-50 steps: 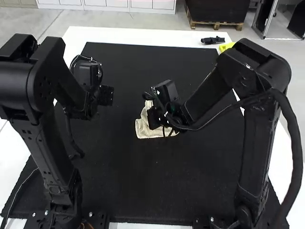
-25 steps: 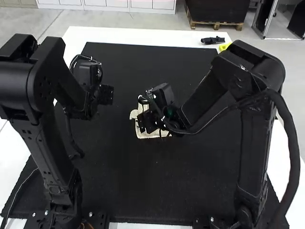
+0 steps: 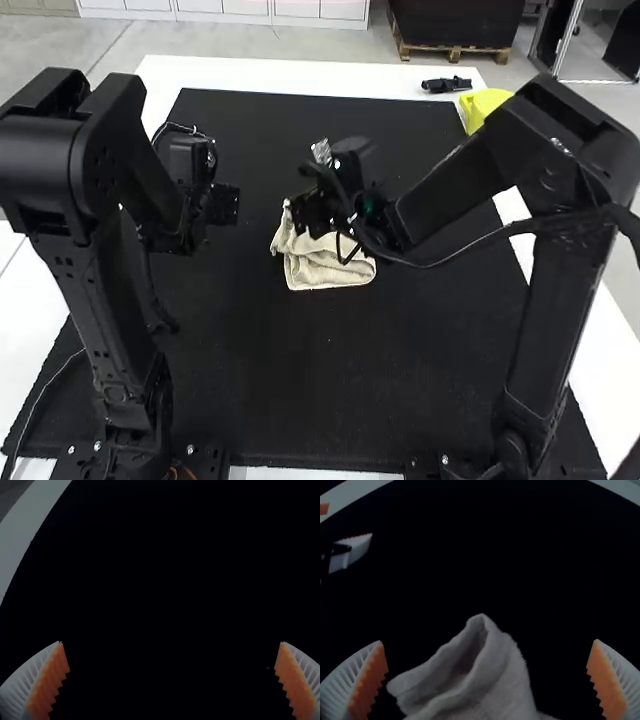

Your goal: Fold the towel.

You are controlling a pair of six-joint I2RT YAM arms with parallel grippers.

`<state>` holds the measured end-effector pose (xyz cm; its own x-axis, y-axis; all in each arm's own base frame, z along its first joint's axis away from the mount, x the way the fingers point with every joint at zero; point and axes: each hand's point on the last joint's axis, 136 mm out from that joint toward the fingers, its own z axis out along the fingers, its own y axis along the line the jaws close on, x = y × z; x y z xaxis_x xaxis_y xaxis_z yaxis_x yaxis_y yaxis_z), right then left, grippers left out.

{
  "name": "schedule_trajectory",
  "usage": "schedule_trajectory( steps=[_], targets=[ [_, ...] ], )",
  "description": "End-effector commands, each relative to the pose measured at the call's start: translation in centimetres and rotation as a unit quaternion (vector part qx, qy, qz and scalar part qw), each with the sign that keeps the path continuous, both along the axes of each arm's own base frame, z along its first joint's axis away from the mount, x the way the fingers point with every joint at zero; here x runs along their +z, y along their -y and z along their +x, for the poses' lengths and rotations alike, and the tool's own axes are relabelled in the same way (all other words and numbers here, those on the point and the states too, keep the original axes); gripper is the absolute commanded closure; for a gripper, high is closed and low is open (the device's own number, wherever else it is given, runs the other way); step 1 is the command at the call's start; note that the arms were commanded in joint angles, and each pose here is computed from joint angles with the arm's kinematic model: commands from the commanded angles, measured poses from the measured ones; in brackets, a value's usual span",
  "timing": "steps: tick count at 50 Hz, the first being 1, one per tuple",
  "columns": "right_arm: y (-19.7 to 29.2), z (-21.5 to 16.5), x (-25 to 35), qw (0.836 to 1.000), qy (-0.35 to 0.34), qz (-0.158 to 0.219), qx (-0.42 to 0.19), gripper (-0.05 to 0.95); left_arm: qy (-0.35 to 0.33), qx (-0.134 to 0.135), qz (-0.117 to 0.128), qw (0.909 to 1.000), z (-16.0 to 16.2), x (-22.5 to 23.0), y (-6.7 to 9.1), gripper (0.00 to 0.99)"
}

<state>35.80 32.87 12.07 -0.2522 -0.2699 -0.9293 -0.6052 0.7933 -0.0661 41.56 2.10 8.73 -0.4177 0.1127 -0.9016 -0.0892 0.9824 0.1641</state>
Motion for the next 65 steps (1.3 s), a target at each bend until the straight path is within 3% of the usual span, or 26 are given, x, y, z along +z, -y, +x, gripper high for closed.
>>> schedule_trajectory(
  steps=[1,19,40,51,65],
  targets=[
    [2.2,1.7,1.2,0.999,0.026,-0.009,-0.027,-0.01,0.019,0.005,0.008,0.9998,0.7,1.3,-0.3,0.028],
    [5.5,5.4,-0.8,0.997,0.026,-0.026,-0.069,0.03,0.011,0.003,0.011,0.9999,0.4,0.8,-0.2,0.028],
    [3.9,8.0,-4.8,0.997,-0.010,-0.040,-0.065,0.03,0.012,-0.005,0.012,0.9998,0.1,0.6,0.5,0.028],
    [3.6,6.4,-9.5,0.996,-0.053,-0.050,-0.044,0.03,0.016,-0.009,0.012,0.9998,0.1,0.7,1.2,0.028],
    [5.9,1.7,-13.8,0.989,-0.105,-0.098,-0.036,0.00,0.033,-0.015,0.012,0.9993,0.2,1.4,2.0,0.028]
  ],
)
